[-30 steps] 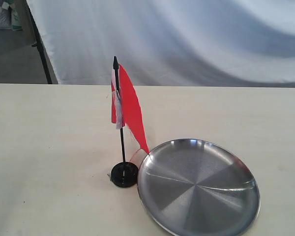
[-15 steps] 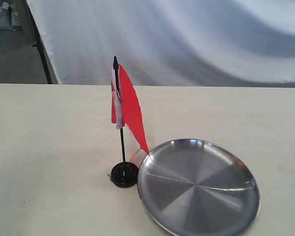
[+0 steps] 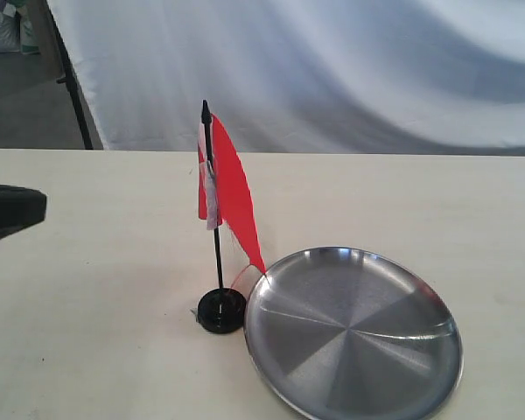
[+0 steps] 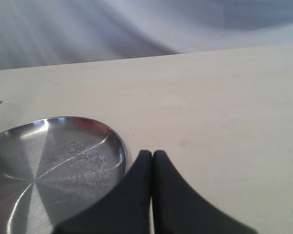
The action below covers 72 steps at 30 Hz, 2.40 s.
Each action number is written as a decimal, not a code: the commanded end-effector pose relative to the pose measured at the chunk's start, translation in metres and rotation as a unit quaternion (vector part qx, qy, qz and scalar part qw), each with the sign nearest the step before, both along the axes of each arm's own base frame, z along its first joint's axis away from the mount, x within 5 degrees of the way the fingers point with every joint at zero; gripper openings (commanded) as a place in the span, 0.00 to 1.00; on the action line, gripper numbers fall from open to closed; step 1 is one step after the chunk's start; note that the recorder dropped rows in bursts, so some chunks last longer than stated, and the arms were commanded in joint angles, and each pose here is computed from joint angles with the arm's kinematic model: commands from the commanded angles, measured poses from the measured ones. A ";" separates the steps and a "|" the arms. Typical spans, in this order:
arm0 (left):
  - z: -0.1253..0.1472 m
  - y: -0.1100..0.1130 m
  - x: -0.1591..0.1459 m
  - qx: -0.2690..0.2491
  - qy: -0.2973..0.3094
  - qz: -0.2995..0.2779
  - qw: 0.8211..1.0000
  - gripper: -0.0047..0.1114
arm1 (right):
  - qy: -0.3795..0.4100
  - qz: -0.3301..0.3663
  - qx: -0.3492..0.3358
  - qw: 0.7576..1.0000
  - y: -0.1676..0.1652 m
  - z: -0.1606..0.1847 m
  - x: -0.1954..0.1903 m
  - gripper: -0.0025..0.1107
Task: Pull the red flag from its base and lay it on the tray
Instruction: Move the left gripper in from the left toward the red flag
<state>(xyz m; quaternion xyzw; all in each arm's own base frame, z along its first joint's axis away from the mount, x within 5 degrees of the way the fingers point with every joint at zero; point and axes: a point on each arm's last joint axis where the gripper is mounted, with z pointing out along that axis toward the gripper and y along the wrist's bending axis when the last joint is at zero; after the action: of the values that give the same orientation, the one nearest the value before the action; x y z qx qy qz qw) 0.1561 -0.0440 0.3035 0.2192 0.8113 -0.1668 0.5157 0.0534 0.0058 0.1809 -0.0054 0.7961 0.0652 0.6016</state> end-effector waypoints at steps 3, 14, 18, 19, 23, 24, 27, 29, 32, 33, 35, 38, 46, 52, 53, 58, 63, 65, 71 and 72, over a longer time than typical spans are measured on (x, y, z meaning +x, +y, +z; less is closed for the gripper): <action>-0.038 -0.005 0.024 -0.030 0.053 -0.024 0.998 0.04 | -0.007 -0.001 -0.004 1.000 0.000 0.001 0.000 0.02; -0.046 -0.005 0.033 -0.049 0.074 -0.015 0.996 0.04 | -0.007 -0.001 -0.004 1.000 0.000 0.001 0.000 0.02; -0.046 -0.005 0.033 -0.049 0.074 -0.015 0.996 0.04 | -0.007 -0.001 -0.004 1.000 0.000 0.001 0.000 0.02; -0.046 -0.005 0.033 -0.049 0.074 -0.015 0.996 0.04 | -0.007 -0.001 -0.004 1.000 0.000 0.001 0.000 0.02; -0.046 -0.005 0.033 -0.049 0.074 -0.015 0.996 0.04 | -0.007 -0.001 -0.004 1.000 0.000 0.001 0.000 0.02; -0.046 -0.005 0.033 -0.049 0.074 -0.015 0.996 0.04 | -0.007 -0.001 -0.004 1.000 0.000 0.001 0.000 0.02; -0.046 -0.005 0.033 -0.049 0.074 -0.015 0.996 0.04 | -0.007 -0.001 -0.004 1.000 0.000 0.001 0.000 0.02; -0.046 -0.005 0.033 -0.049 0.074 -0.015 0.996 0.04 | -0.007 -0.001 -0.004 1.000 0.000 0.001 0.000 0.02; -0.046 -0.005 0.033 -0.049 0.074 -0.015 0.996 0.04 | -0.007 -0.001 -0.004 1.000 0.000 0.001 0.000 0.02; -0.046 -0.005 0.033 -0.049 0.074 -0.015 0.996 0.04 | -0.007 -0.001 -0.004 1.000 0.000 0.001 0.000 0.02; -0.046 -0.005 0.033 -0.050 0.074 -0.014 0.996 0.04 | -0.007 -0.001 -0.004 1.000 0.000 0.001 0.000 0.02; -0.045 -0.005 0.034 -0.052 0.074 -0.012 0.996 0.04 | -0.007 -0.001 -0.004 1.000 0.000 0.001 0.000 0.02; -0.045 -0.005 0.034 -0.052 0.074 -0.012 0.996 0.04 | -0.007 -0.001 -0.004 1.000 0.000 0.001 0.000 0.02; -0.045 -0.005 0.034 -0.053 0.074 -0.013 0.996 0.04 | -0.007 -0.001 -0.004 1.000 0.000 0.001 0.000 0.02; -0.045 -0.005 0.034 -0.053 0.074 -0.013 0.996 0.04 | -0.007 -0.001 -0.004 1.000 0.000 0.001 0.000 0.02; -0.045 -0.005 0.033 -0.053 0.074 -0.014 0.996 0.04 | -0.007 -0.001 -0.004 1.000 0.000 0.001 0.000 0.02; -0.045 -0.006 0.033 -0.054 0.075 -0.017 0.996 0.14 | -0.007 -0.001 -0.004 1.000 0.000 0.001 0.000 0.02; -0.045 -0.006 0.033 -0.054 0.075 -0.017 0.996 0.26 | -0.007 -0.001 -0.004 1.000 0.000 0.001 0.000 0.02; -0.045 -0.006 0.033 -0.055 0.076 -0.015 0.996 0.60 | -0.007 -0.001 -0.004 1.000 0.000 0.001 0.000 0.02; -0.045 -0.006 0.033 -0.055 0.076 -0.015 0.996 0.62 | -0.007 -0.001 -0.004 1.000 0.000 0.001 0.000 0.02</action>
<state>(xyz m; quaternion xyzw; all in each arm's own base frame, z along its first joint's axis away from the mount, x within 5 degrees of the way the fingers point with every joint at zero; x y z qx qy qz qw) 0.1893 -0.0493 0.2575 0.1931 0.8358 -0.2298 0.4598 0.0534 0.0058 0.1809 -0.0054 0.7961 0.0652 0.6016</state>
